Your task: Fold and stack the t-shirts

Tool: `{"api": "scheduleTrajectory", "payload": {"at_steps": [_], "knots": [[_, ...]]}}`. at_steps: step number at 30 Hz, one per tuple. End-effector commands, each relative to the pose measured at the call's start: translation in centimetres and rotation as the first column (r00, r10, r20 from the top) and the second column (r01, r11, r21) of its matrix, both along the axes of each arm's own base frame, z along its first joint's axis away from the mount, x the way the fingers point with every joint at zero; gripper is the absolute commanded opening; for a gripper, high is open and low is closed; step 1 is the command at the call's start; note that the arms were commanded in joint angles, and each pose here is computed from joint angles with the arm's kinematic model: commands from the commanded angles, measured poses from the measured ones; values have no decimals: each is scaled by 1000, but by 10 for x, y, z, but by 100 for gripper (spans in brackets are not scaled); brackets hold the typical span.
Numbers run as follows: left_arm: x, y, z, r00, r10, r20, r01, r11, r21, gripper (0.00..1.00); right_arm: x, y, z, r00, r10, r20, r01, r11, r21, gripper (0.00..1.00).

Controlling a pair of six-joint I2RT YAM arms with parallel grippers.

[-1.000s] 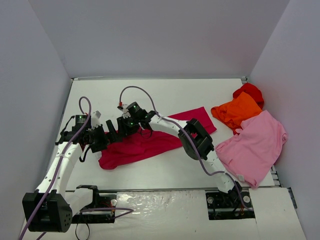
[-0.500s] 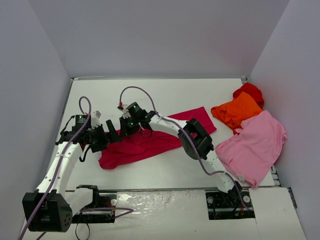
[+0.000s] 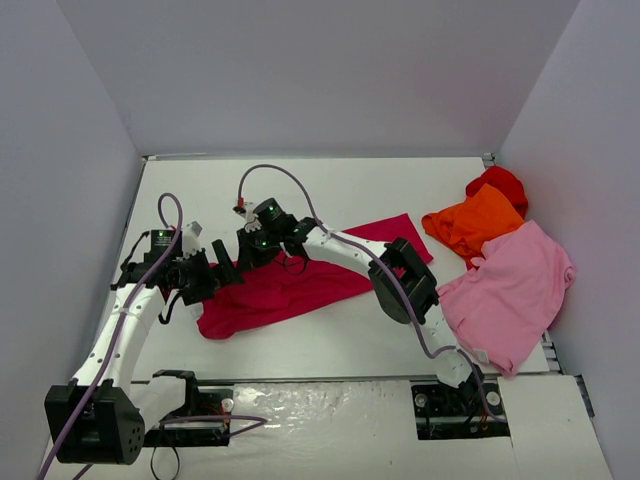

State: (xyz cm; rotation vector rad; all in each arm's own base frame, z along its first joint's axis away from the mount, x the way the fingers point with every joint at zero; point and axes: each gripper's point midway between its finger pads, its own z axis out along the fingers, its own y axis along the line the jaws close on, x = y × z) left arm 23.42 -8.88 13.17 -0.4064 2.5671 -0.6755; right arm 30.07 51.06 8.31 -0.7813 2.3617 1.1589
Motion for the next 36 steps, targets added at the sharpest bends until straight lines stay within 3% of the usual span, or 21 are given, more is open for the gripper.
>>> {"api": "scheduleTrajectory", "payload": {"at_steps": [1, 6, 12, 28, 32, 33, 34, 36], "knots": [[15, -2, 17, 997, -14, 82, 16, 1000, -17, 97, -20, 8, 72, 997, 24, 69, -32, 993, 113, 0], [13, -3, 18, 996, -18, 88, 20, 1000, -18, 97, -46, 15, 64, 997, 56, 55, -61, 994, 92, 1], [6, -1, 20, 996, -24, 91, 25, 1000, -9, 97, -54, 22, 51, 997, 72, 26, -74, 994, 79, 24], [4, 1, 16, 997, -29, 75, 28, 1000, 9, 97, -47, 21, 26, 998, 65, 21, -66, 997, 40, 30], [3, 2, 16, 997, -29, 74, 28, 1000, 13, 97, -45, 22, 19, 998, 66, 16, -67, 997, 34, 23], [3, 2, 15, 997, -30, 73, 29, 999, 16, 97, -46, 22, 17, 998, 67, 13, -67, 997, 32, 9], [2, 2, 15, 997, -31, 70, 30, 999, 18, 97, -46, 22, 16, 998, 66, 12, -66, 997, 30, 1], [2, 3, 14, 997, -33, 68, 31, 999, 20, 97, -46, 21, 16, 998, 64, 11, -64, 998, 26, 0]]}}
